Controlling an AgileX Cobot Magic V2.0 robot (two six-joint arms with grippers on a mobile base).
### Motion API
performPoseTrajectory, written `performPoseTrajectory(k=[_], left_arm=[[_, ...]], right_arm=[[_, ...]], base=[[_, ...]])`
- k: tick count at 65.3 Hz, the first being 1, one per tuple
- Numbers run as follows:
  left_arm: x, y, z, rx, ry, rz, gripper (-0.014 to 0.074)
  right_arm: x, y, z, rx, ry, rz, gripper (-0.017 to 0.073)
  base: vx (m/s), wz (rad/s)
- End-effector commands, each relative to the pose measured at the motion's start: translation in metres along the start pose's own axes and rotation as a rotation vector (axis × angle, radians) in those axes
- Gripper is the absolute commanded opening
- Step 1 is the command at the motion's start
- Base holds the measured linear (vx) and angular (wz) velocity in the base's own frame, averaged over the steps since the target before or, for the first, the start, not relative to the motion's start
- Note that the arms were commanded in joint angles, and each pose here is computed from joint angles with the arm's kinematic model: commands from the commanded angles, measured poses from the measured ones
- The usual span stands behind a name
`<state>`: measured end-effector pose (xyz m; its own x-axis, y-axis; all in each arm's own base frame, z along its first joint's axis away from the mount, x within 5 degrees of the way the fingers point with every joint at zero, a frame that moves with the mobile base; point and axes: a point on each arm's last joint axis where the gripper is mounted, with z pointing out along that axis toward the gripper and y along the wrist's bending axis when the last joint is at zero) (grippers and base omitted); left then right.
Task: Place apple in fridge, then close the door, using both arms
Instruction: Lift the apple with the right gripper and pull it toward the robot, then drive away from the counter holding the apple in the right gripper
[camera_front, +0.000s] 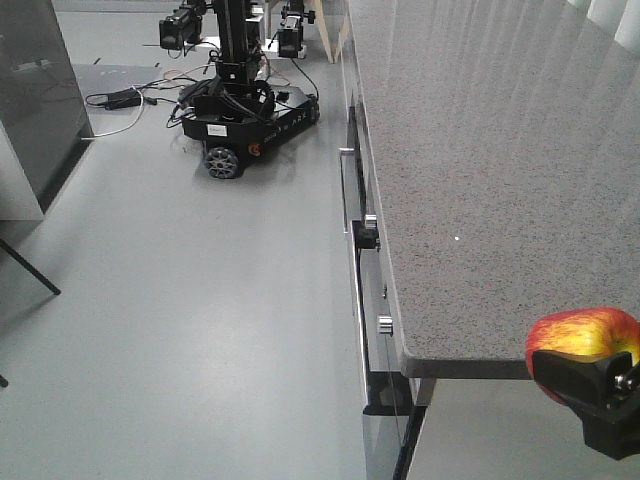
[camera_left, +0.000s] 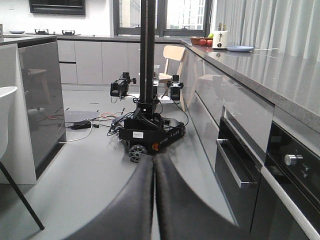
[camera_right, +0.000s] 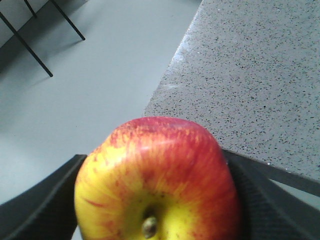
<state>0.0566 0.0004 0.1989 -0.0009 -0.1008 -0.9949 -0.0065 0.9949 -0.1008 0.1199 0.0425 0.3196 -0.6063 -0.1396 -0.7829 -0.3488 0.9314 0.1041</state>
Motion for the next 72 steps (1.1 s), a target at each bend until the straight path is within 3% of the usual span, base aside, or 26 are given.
performPoseTrajectory(k=[1, 72], left_arm=[[0.0016, -0.0002, -0.0002, 0.013, -0.063, -0.012, -0.0006], [0.0016, -0.0002, -0.0002, 0.013, -0.063, -0.012, -0.0006]], right_arm=[[-0.0126, 0.0004, -0.0061, 0.005, -0.093, 0.003, 0.0162], [-0.0128, 0.0003, -0.0061, 0.006, -0.096, -0.001, 0.0162]], base=[[0.00, 0.00], [0.00, 0.02]])
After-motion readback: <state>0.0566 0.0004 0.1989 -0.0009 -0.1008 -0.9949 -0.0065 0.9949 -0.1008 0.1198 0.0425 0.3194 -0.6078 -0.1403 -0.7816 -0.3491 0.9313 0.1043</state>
